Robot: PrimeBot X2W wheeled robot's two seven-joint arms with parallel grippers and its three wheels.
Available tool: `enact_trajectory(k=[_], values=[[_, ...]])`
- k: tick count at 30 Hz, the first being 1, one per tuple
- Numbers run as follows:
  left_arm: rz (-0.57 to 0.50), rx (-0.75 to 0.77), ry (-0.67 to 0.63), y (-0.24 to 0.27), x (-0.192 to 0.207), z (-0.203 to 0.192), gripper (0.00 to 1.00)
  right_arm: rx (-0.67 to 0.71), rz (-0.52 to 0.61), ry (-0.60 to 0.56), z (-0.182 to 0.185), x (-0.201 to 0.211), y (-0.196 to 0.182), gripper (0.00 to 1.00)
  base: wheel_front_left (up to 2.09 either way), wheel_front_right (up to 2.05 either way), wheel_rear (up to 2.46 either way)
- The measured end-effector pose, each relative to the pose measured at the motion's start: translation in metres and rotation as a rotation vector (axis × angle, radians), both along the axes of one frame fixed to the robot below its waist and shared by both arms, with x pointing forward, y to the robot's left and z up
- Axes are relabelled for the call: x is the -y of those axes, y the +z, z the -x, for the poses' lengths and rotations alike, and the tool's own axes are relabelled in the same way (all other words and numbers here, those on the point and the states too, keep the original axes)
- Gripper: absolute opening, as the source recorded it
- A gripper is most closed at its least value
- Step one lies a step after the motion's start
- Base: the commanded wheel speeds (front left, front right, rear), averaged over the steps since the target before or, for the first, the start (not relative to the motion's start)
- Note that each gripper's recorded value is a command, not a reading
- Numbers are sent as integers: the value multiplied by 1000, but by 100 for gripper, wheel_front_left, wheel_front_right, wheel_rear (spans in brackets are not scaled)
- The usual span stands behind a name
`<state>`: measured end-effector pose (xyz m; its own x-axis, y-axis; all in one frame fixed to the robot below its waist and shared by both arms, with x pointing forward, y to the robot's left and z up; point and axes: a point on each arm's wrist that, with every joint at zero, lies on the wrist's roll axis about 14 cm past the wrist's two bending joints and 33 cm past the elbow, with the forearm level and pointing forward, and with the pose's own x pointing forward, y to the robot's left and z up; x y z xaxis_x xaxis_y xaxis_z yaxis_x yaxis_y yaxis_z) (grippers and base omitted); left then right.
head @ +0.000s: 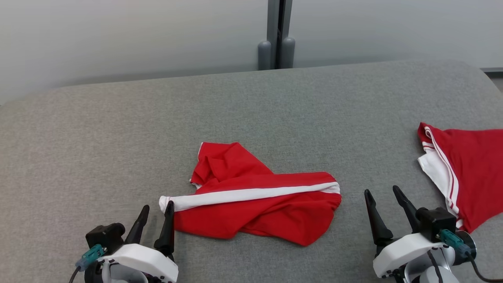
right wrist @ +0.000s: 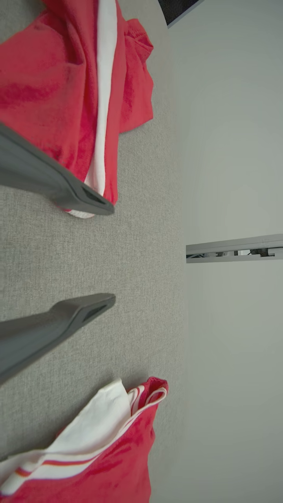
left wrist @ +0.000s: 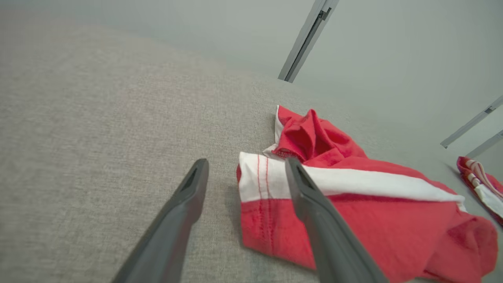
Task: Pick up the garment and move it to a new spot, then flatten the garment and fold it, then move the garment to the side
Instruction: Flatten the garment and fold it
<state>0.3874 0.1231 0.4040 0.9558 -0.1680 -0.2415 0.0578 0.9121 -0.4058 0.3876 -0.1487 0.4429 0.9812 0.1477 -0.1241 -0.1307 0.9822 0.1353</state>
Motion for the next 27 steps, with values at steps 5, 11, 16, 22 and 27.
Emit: enact_trajectory(k=[5,11,16,22,27], values=[[57,-39,-26,-9,16,-5,100,-15,3,-20,-1,7,-5,100,0,0,0],[110,-57,-45,-12,30,-11,100,-28,7,-39,-2,14,-10,100,0,0,0],[116,-47,-39,-9,28,-12,96,-24,3,-29,-6,10,-9,100,0,0,0],[115,-39,-11,-7,17,-12,100,-19,-8,-15,-8,4,-7,100,0,0,0],[129,-54,-9,-10,17,-11,100,-19,-12,-8,-10,2,-7,100,0,0,0]])
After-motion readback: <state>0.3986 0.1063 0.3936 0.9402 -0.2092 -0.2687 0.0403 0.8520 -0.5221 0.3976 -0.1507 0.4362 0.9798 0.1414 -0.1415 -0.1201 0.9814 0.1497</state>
